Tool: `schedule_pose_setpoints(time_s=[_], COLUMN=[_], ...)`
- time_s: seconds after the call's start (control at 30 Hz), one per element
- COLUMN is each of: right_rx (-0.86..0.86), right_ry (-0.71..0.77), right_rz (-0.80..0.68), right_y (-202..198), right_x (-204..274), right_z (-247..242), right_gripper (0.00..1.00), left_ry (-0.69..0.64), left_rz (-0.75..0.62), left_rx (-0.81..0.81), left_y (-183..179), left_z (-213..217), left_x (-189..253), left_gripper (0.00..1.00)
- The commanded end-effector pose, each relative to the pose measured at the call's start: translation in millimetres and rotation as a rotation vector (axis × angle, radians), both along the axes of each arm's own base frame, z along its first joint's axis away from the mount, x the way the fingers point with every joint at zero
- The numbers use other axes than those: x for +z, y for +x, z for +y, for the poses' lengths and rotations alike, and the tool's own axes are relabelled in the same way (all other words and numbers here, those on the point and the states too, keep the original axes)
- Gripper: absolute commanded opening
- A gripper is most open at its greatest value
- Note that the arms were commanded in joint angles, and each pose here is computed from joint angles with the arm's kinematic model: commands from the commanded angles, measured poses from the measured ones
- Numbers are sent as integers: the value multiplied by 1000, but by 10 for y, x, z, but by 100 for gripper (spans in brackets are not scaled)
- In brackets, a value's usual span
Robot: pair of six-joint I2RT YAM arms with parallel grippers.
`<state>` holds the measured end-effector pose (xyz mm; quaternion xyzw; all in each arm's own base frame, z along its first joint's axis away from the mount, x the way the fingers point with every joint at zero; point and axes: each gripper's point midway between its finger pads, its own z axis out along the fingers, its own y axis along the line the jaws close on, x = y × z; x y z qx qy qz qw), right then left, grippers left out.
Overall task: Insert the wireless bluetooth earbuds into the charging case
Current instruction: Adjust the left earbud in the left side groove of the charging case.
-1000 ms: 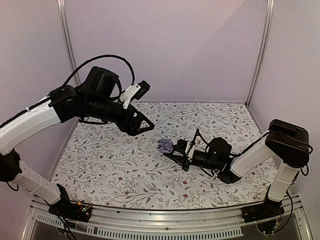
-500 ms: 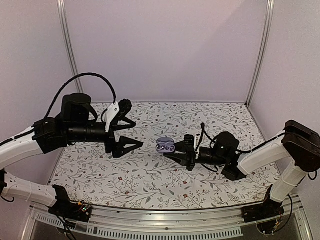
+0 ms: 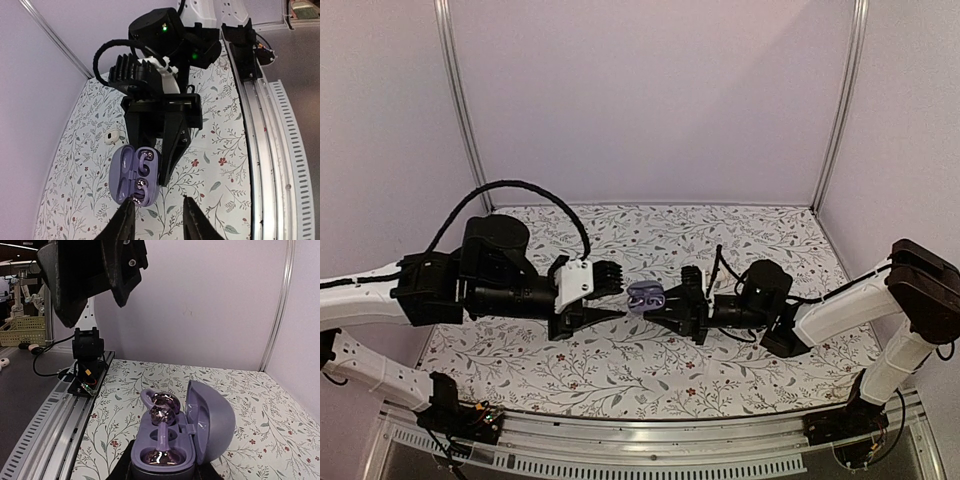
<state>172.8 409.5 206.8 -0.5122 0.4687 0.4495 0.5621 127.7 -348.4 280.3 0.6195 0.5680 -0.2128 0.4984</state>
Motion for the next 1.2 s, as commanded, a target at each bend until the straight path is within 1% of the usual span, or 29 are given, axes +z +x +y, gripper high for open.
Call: schedule_pose_setpoints(time_s=[0.0,0.27,0.47,0.63,0.87,1.03,1.17], right_rx=[49,102,122,129,135,146,149], right_ry=[34,35,35,34,33,30,30], right_rz=[22,47,65,70,71,72,68], right_y=[-74,-146,-164,-165,-172,-190,-198], right_x=[172,180,172,170,170,160,159], right_z=[43,69,87,101,104,105,103], right_gripper=[0,0,0,0,0,0,0], left_ry=[67,77,98,129,154,166,168], left_rz=[-108,-140,-143,-121,-115,-119,-125], left_rx=[37,62,50,22,30,48,61], left_y=[84,140,133,97,128,168,194], left_z=[-31,-41,-51,-92,-136,-142,-134], left_x=[-49,-101,-161,-266,-346,-374,-359], left_gripper=[29,21,21,24,23,20,15])
